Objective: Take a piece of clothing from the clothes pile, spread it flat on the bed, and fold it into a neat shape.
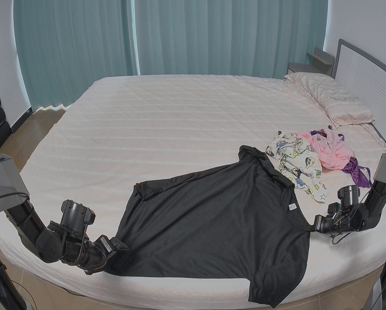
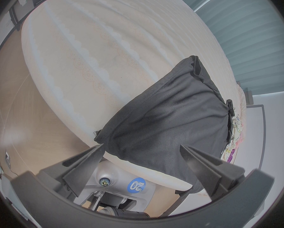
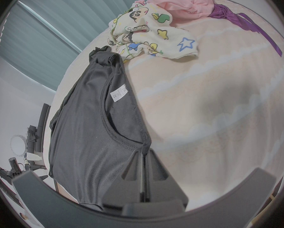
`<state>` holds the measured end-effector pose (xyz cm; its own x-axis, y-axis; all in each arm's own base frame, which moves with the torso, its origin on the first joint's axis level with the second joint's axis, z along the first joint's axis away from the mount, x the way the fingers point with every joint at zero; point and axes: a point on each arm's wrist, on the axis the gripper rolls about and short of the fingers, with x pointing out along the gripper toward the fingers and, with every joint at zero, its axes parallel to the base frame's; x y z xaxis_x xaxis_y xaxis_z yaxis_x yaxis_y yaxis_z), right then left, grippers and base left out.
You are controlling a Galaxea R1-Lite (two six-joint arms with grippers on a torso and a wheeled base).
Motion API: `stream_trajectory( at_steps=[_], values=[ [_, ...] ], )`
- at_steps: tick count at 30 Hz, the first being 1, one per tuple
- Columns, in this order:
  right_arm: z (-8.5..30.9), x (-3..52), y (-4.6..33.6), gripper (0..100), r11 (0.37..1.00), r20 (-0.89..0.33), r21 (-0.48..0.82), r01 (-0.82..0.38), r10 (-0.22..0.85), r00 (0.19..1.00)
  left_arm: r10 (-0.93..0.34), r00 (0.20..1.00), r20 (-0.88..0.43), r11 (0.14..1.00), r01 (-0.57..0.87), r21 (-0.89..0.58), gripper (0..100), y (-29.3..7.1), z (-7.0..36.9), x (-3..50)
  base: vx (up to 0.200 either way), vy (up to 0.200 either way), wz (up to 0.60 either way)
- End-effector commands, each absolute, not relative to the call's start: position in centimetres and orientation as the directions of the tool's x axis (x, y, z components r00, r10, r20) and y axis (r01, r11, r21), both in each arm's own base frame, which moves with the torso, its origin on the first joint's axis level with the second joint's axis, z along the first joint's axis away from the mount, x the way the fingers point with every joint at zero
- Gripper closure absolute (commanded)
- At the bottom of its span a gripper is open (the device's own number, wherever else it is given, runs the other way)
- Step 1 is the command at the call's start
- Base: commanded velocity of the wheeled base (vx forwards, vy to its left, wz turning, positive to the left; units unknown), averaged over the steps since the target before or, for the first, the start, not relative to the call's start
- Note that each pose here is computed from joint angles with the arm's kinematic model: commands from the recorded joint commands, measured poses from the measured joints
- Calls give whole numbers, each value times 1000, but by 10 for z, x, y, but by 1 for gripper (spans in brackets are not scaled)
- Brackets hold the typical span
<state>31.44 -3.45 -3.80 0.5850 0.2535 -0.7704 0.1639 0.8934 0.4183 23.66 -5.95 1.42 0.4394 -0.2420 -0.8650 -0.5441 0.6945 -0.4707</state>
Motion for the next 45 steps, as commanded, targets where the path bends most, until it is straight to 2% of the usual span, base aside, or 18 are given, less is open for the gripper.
stream_trajectory(
  at_steps=[1,12,13,17,20,25,28,31,39,45],
  values=[
    [-34,305,-47,100,894,-775,407,188,229,589,-241,439,-866,696,-543,-469,0,-60,14,236,0,0,0],
    [-39,288,-66,100,913,-800,361,193,196,568,-241,438,-866,696,-544,-468,0,-60,14,236,0,0,0],
    [-39,288,-66,0,913,-799,361,192,196,569,-241,439,-866,696,-543,-469,0,-60,14,236,0,0,0],
    [-37,290,-66,0,914,-792,362,186,196,578,-241,440,-865,696,-543,-471,0,-60,15,236,0,0,0],
    [-20,295,-65,0,914,-756,371,162,196,625,-246,452,-857,696,-534,-481,0,-61,18,236,0,0,0],
    [10,300,-52,0,883,-683,451,129,248,687,-269,538,-799,638,-522,-566,0,-64,41,244,0,0,0],
    [13,302,-44,0,876,-677,465,124,262,688,-276,551,-788,623,-521,-583,0,-65,45,247,0,0,0],
    [17,304,-31,0,875,-669,474,97,287,686,-280,569,-773,618,-509,-599,0,-67,49,256,200,-200,0],
    [17,306,-25,0,878,-668,471,81,296,682,-278,568,-775,618,-512,-597,0,-67,46,259,200,0,0],
    [15,306,-24,0,879,-672,470,81,297,679,-268,584,-766,613,-510,-604,0,-66,48,266,0,0,0]
  ],
)
